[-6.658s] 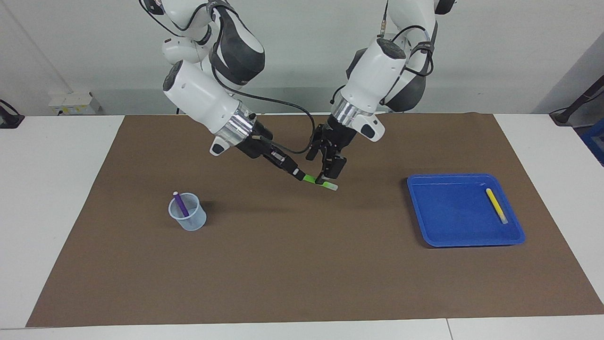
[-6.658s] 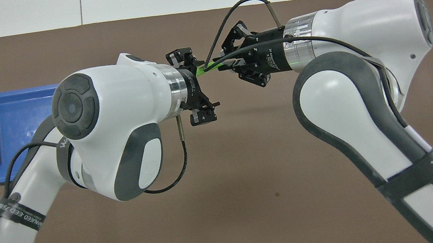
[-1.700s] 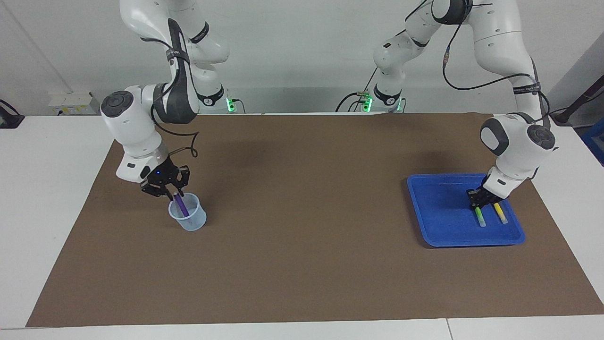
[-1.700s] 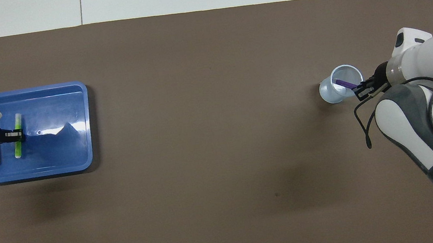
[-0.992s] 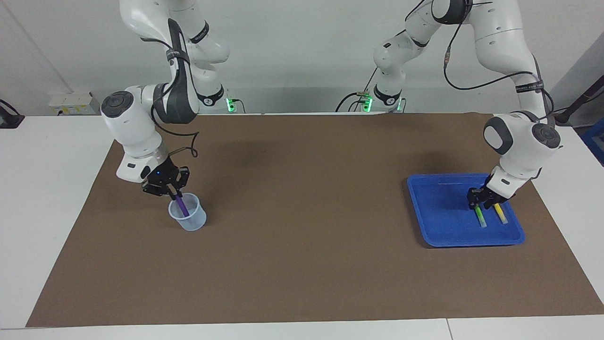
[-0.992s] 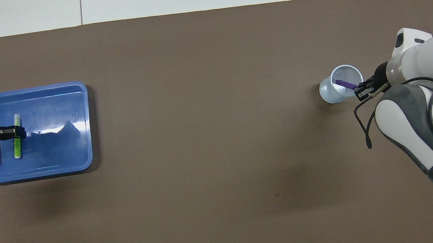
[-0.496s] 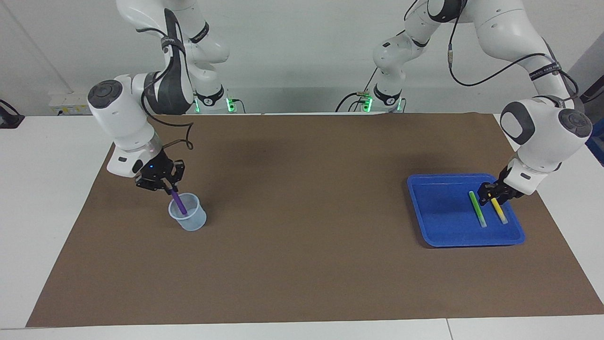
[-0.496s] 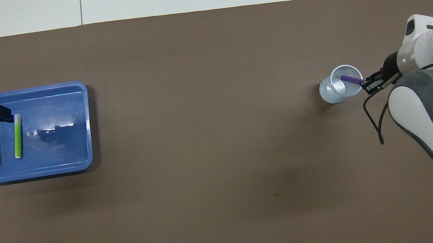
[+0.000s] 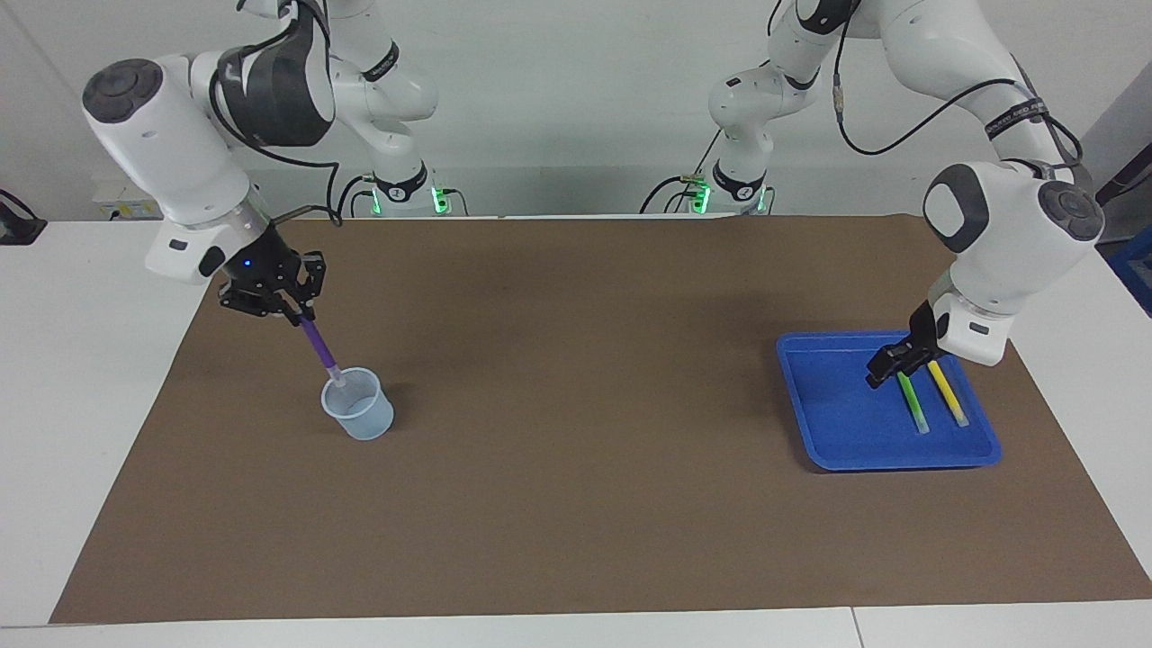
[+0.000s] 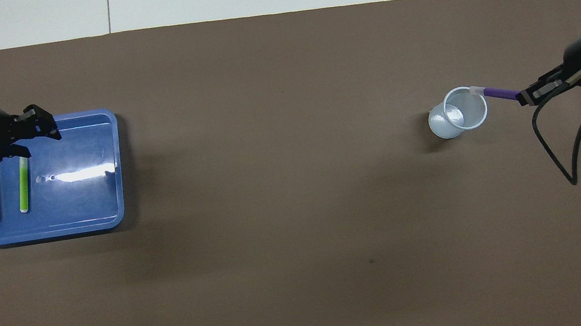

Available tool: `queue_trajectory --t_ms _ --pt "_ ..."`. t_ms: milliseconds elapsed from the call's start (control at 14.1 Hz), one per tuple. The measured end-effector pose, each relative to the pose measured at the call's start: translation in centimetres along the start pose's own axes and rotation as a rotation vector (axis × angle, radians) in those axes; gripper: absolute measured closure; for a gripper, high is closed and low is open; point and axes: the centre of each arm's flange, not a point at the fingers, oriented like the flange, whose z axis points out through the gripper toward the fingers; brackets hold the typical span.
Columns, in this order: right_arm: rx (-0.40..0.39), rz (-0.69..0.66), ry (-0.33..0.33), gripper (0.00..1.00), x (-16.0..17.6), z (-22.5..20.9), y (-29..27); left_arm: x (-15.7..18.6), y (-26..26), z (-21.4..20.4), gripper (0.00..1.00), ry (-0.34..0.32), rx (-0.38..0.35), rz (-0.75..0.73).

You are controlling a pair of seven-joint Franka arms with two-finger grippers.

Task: Right arm passes pens to left for tray arrangement
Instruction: 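Carry the purple pen toward center while the left gripper reaches toward it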

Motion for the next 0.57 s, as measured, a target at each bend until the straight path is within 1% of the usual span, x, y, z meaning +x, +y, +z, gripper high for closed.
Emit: queue_trajectory --t_ms 71,142,283,425,567 --pt "0.059 0.069 0.024 0.82 0.3 -0.5 -0.8 -1.0 1.9 -0.2 0.28 -0.013 -0.023 -0.068" --pt "0.111 0.145 0.040 0.82 0.6 -0.6 -1.5 -2.0 3.7 -0.3 0.25 -0.026 -0.042 -0.136" --pt "0.191 0.275 0.067 0.82 1.9 0.0 -3.3 -3.7 6.7 -0.3 0.24 -0.055 -0.066 -0.241" --pt "0.275 0.388 0.094 0.82 4.1 1.1 -7.1 -5.4 9.2 -0.2 0.22 -0.085 -0.078 -0.321" --pt "0.365 0.498 0.112 0.82 6.0 2.5 -11.4 -7.1 11.8 -0.6 0.21 -0.136 -0.122 -0.437"
